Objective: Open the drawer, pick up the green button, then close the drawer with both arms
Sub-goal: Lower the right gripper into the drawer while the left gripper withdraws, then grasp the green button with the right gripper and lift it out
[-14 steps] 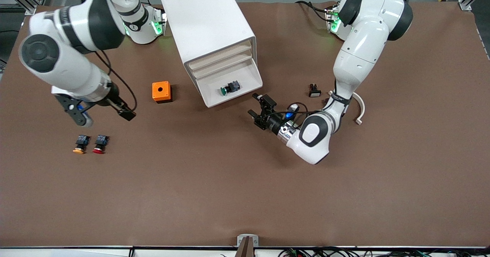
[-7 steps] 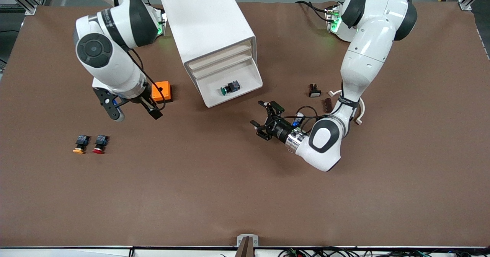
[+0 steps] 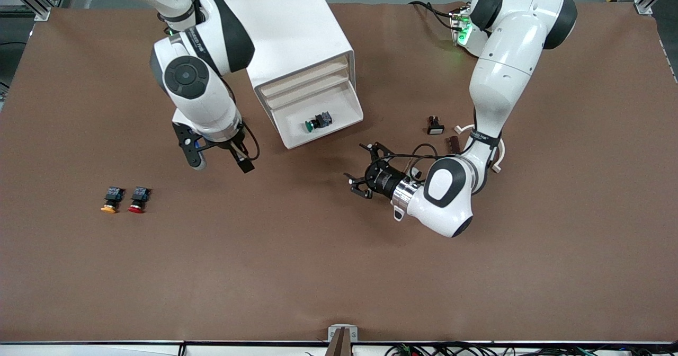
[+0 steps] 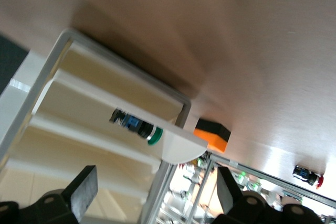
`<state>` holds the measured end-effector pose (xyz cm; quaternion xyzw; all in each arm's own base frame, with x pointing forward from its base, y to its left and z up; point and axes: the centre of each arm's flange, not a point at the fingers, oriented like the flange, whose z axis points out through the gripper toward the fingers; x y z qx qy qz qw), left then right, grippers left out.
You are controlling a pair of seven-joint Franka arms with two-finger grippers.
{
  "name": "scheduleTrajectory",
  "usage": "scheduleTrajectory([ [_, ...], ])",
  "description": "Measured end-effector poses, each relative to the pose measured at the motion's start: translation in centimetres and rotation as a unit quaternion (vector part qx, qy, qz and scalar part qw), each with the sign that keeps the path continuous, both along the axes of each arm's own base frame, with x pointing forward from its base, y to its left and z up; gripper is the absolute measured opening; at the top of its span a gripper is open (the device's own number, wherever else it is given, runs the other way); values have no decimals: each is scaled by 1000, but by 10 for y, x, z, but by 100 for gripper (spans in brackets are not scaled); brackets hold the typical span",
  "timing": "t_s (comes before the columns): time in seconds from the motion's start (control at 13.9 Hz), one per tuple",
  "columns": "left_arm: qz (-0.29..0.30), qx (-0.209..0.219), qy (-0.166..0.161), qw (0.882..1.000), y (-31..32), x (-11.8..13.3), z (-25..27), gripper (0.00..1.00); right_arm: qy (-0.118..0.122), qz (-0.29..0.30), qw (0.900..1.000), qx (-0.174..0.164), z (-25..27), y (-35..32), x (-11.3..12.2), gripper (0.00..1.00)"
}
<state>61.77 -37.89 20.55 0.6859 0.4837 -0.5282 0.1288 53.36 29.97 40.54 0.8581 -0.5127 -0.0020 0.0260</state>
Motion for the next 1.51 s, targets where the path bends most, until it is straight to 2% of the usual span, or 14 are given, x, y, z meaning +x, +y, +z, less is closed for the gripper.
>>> scheduleTrajectory([
  [0.22,-41,3,-112,993,3,10,24,100,10,31,999,-8,-18,53,-31,100],
  [0.5,-87,19,-229,969,15,26,55,100,24,74,997,-21,-50,102,-64,100],
  [0.65,-104,25,-265,958,18,31,65,100,17,84,996,-16,-63,123,-75,100],
  [0.79,-142,52,-298,943,24,33,70,100,5,81,997,-7,-77,140,-82,100],
  [1.01,-209,81,-345,912,29,33,80,100,10,73,997,9,-92,155,-91,100],
  [1.29,-258,115,-408,868,30,42,81,100,18,73,997,11,-100,160,-96,100],
  [1.36,-263,122,-417,862,29,43,82,100,21,75,997,10,-103,162,-99,100],
  [1.51,-266,124,-424,857,27,44,84,100,27,79,997,6,-111,165,-103,100],
])
